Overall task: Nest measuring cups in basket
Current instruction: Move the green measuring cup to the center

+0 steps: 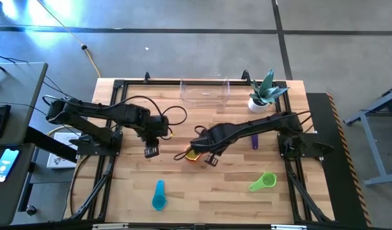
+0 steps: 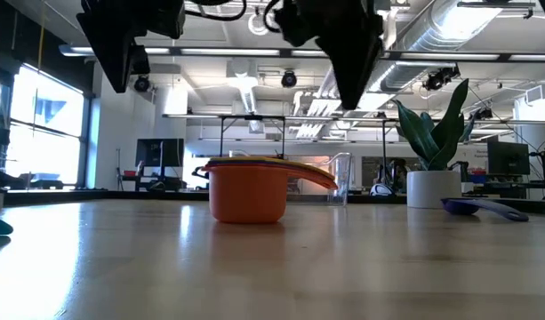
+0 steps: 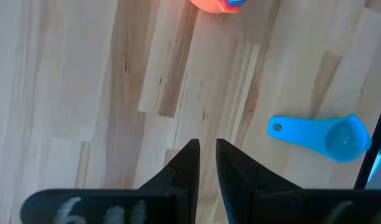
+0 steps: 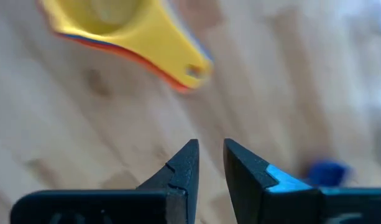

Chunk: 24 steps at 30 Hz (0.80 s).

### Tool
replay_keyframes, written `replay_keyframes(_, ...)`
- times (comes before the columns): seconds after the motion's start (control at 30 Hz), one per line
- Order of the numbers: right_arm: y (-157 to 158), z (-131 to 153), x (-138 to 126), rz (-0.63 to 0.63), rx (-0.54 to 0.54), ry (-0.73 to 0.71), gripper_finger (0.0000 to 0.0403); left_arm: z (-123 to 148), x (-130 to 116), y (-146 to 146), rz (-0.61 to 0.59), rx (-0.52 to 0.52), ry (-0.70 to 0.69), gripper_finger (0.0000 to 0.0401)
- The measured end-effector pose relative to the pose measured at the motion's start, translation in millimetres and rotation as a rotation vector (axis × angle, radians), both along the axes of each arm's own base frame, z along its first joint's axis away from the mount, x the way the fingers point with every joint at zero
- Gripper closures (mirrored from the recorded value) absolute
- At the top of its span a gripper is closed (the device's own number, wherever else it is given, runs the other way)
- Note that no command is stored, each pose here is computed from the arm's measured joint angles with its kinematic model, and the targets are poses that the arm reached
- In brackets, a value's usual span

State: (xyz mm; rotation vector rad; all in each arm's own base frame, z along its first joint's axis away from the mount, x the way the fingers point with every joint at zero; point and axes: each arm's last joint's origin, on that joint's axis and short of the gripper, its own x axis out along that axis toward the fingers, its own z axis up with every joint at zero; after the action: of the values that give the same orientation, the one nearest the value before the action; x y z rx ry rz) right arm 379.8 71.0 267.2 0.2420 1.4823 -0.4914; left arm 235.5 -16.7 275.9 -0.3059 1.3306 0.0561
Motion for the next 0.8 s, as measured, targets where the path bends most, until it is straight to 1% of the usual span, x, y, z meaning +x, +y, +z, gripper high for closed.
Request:
replay_keyframes(0.13,-2,18,-20,-0.049,-0.084,0.043,0.0336,0,2,0,0.001,0.002,-0.019,0.0357)
replay_keyframes(0.3,-3,38,-36,-0.068,-0.130,-0.023,0.0336,1,3,0,0.002,0.001,-0.032,0.0357)
replay_keyframes(0.43,-9,34,-63,-0.142,-0.149,-0.001,0.0336,2,5,0,0.018,-0.005,-0.056,0.0357)
replay_keyframes(0.5,-10,34,-78,-0.203,-0.132,-0.020,0.0336,2,7,0,0.019,-0.006,-0.075,0.0357)
replay_keyframes(0.63,-7,34,-104,-0.329,-0.064,-0.086,0.0336,3,10,1,0.038,-0.013,-0.106,0.0357)
replay_keyframes(0.8,-1,32,-138,-0.567,-0.020,-0.121,0.0336,5,15,3,0.065,-0.022,-0.150,0.0357)
